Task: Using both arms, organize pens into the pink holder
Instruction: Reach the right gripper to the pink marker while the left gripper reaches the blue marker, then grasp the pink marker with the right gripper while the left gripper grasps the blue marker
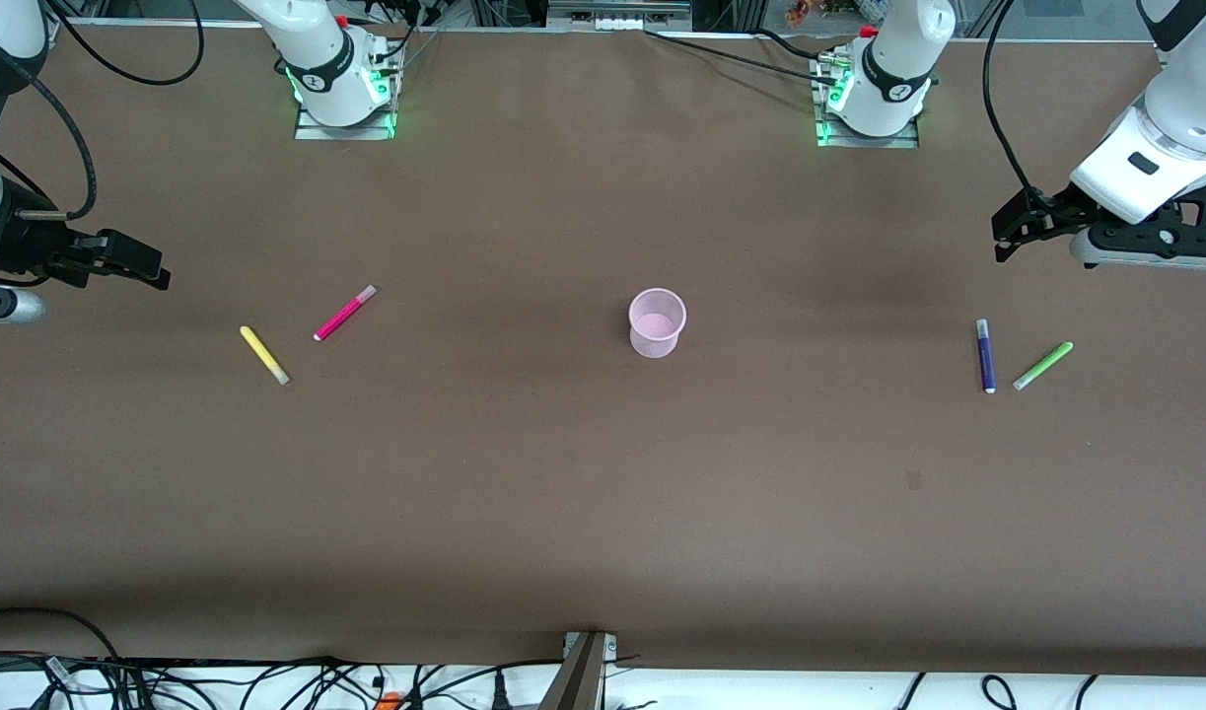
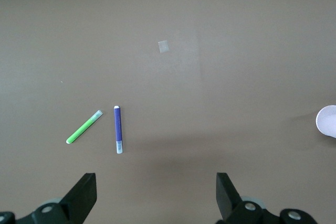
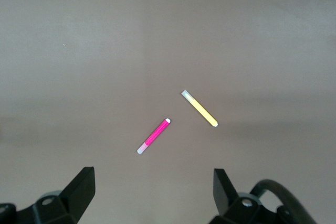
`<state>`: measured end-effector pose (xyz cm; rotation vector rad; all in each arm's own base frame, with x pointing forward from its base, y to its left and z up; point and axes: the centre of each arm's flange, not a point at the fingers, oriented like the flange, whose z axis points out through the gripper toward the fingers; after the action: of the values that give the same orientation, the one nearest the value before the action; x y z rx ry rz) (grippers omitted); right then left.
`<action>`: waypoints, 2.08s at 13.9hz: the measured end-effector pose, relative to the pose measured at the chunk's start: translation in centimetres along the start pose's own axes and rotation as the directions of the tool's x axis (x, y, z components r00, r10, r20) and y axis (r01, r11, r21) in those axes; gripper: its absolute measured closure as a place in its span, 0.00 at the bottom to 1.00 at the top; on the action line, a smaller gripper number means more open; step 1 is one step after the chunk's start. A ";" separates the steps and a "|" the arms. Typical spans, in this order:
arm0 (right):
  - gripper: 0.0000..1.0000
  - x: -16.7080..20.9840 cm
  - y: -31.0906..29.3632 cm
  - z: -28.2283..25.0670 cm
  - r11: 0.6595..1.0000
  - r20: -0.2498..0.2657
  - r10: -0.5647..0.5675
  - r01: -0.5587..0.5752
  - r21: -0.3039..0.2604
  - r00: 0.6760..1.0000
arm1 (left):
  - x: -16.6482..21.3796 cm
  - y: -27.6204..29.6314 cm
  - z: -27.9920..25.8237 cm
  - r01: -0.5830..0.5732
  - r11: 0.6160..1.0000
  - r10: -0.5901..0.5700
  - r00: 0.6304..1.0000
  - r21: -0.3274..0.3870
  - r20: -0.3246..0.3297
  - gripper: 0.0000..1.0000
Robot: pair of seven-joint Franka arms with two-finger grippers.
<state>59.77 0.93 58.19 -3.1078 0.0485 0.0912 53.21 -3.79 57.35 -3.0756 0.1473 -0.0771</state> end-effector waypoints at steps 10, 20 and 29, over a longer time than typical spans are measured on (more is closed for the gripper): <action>0.00 0.0 1.1 0.1 0.999 0.003 0.051 -0.051 -0.001 0.999 | 0.9 -0.1 3.0 0.003 1.000 -0.003 0.997 -0.002 0.075 0.00; 0.01 3.3 -0.5 10.0 0.915 0.130 0.403 -0.398 -0.065 0.906 | 3.6 -11.0 24.3 0.000 0.999 0.009 0.968 -0.035 0.253 0.00; 0.05 2.2 -6.6 27.8 0.812 0.106 0.579 -0.561 -0.160 0.808 | 1.1 -12.2 39.2 -0.092 0.996 0.094 0.976 -0.016 0.195 0.00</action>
<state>60.55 8.36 30.58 -3.0648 1.0143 0.3533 57.47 10.54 19.13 -3.0543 0.2811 0.2304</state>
